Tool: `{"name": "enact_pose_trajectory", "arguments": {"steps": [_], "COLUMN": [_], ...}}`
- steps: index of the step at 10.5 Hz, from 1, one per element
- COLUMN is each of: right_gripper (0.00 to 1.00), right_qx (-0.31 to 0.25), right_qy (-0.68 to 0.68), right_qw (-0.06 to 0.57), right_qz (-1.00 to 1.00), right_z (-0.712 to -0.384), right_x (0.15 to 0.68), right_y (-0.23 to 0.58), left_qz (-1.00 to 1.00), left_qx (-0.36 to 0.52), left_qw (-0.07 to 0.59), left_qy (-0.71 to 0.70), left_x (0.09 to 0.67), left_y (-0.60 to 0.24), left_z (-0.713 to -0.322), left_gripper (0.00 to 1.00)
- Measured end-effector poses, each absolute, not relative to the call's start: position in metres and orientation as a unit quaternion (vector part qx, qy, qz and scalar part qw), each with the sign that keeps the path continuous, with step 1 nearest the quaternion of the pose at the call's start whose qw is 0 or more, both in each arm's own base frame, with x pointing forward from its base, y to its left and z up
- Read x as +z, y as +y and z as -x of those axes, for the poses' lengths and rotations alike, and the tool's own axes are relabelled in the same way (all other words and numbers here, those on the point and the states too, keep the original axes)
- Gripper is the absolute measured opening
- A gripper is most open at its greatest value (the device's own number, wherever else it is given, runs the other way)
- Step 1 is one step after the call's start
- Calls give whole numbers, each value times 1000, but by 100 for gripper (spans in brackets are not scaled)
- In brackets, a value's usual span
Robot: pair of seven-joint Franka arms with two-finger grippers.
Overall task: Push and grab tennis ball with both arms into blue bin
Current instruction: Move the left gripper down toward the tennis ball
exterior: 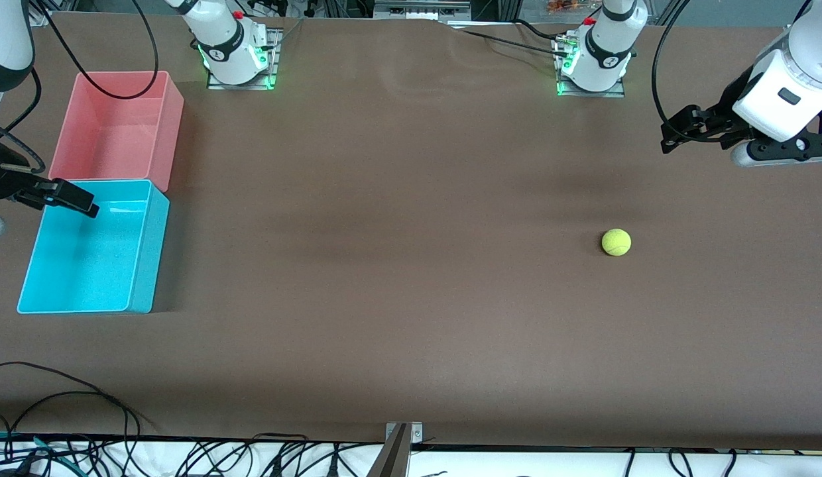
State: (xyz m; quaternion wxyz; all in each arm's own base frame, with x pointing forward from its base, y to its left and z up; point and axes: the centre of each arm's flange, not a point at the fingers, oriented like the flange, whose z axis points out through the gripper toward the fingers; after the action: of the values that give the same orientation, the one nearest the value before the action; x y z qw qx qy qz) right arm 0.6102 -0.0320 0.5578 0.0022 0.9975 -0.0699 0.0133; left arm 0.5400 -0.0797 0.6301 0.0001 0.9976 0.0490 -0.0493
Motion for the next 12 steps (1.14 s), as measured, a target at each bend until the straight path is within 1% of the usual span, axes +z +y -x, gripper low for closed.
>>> {"name": "enact_pose_trajectory", "arguments": {"steps": [12], "right_gripper": [100], "right_qx": [8], "right_qy": [-70], "right_qw": [2], "right_qz": [-998], "right_z": [-614], "right_x": [550], "right_y": [-32], "left_qz": [-997], "left_qx": [-52], "left_qw": [0], "left_qy": [50], "left_x": [629], "left_y": [-79], "left_z": [-540], "left_gripper": [100]}}
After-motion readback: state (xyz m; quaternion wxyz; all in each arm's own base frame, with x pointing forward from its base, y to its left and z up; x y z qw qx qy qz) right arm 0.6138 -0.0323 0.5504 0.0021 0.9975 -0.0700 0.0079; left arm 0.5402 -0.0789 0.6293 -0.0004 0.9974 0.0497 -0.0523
